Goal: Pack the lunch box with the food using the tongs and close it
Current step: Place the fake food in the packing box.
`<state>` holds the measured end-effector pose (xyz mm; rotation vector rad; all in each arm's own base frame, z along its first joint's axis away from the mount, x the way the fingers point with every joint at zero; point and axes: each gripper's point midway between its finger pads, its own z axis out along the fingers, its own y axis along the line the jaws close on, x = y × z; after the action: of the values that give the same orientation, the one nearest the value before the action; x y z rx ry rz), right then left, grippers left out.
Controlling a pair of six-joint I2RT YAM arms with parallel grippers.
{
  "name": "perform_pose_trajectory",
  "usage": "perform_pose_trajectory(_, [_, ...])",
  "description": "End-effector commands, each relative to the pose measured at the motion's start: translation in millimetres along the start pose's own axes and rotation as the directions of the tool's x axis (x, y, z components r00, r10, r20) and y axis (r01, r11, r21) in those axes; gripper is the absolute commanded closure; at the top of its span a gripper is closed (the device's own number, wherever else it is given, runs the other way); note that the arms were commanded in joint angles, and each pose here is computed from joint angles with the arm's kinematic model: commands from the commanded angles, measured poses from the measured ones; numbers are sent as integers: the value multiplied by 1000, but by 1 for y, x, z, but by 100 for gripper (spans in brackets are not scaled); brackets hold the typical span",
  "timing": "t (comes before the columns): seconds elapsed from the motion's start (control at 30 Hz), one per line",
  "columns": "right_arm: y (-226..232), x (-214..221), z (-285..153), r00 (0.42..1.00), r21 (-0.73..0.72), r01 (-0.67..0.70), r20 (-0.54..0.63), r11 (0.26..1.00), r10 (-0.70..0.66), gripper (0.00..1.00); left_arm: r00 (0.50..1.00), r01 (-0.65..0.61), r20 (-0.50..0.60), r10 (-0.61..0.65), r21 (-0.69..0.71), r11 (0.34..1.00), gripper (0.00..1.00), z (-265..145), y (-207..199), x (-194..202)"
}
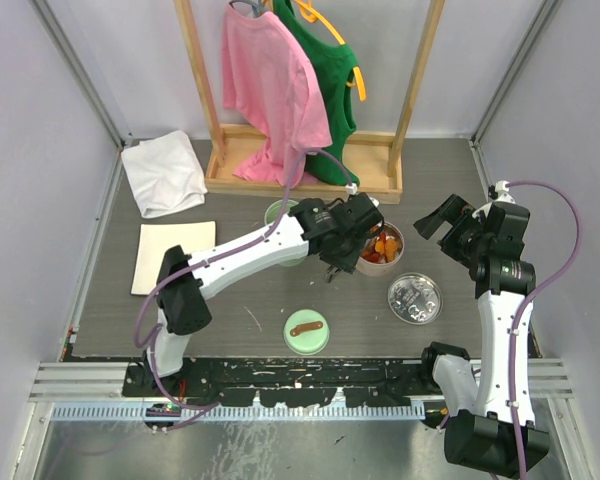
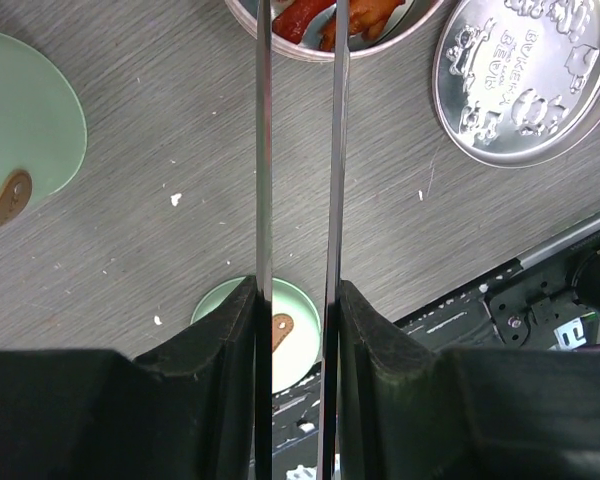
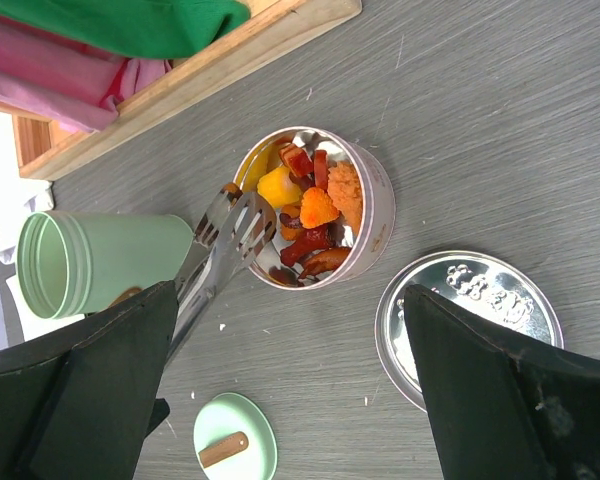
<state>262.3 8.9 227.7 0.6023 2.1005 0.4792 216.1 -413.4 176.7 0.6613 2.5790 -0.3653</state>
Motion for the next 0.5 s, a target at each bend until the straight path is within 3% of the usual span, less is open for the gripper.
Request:
perform_pose_trajectory(0.0, [6, -15, -7, 998, -12, 31, 63, 999, -31, 0, 999, -14, 49, 14, 7, 1000, 71, -6, -5, -15])
perform_pose_trajectory(0.3, [7, -15, -7, 998, -17, 31, 60, 999, -30, 0, 996, -17, 85, 15, 23, 1000, 57, -19, -7, -24])
perform_pose_trajectory(0.47, [8, -15, -7, 998, -21, 30, 58, 999, -29, 0, 993, -13, 119, 9, 37, 999, 55, -32, -7, -31])
